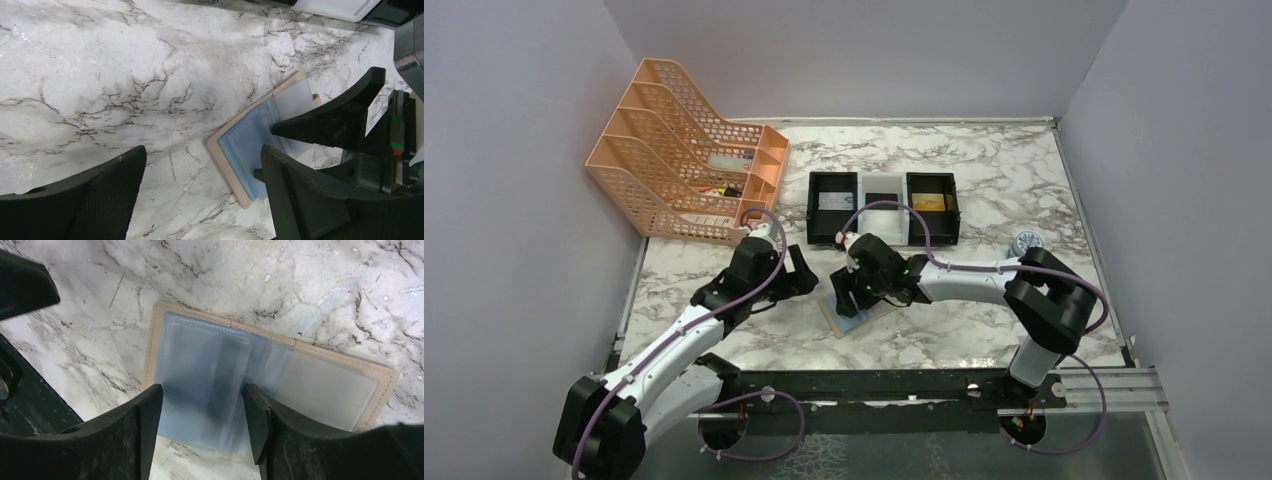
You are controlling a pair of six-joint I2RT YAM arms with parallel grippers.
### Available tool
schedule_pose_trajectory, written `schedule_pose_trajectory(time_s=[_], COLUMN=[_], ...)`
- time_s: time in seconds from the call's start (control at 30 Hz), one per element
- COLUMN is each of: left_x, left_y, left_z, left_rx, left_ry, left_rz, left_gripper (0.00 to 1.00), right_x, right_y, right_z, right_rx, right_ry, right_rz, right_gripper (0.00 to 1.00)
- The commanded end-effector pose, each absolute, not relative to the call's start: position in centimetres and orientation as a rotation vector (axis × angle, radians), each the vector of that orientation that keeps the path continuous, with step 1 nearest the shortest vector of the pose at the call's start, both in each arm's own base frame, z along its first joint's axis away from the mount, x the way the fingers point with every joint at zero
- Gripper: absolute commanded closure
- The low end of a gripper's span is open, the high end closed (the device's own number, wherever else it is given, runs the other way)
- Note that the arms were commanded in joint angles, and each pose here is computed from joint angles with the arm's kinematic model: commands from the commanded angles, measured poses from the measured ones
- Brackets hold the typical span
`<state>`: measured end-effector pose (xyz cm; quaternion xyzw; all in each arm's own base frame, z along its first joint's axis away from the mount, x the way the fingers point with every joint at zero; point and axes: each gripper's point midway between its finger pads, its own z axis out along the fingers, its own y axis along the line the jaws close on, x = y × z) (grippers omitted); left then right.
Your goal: Take the credit cards out of the card holder
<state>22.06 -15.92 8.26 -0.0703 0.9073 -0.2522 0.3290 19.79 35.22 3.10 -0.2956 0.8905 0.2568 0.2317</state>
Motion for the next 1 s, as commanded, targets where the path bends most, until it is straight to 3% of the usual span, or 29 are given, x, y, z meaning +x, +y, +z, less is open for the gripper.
schedule_pose_trajectory(time_s=[0.0,0.23,0.43,0.73,0.97], left_x=[22.8,22.8,22.5,22.1,21.4], left_y=[-15.0,-14.7,-14.7,-15.9,-18.0], left_z=[9.5,9.7,9.3,8.7,8.7], left_rx=[-0.244,-0.258,-0.263,-0.184,-0.084], left_ry=[2.311,2.298,2.316,2.355,2.371], left_rz=[-0.622,-0.611,-0.610,-0.666,-0.800], left_gripper=[0.13,0.13,0.13,0.13,0.13], right_x=[20.3,18.6,19.5,18.9,18.8], right_y=[34.7,35.8,34.7,35.8,36.4], right_z=[4.1,3.0,1.4,2.9,3.6], right_rx=[-0.834,-0.923,-0.852,-0.795,-0.755], right_ry=[2.402,2.418,2.485,2.449,2.454], right_rz=[0.621,0.692,0.554,0.693,0.827], right_gripper=[0.37,0.31,0.30,0.45,0.48])
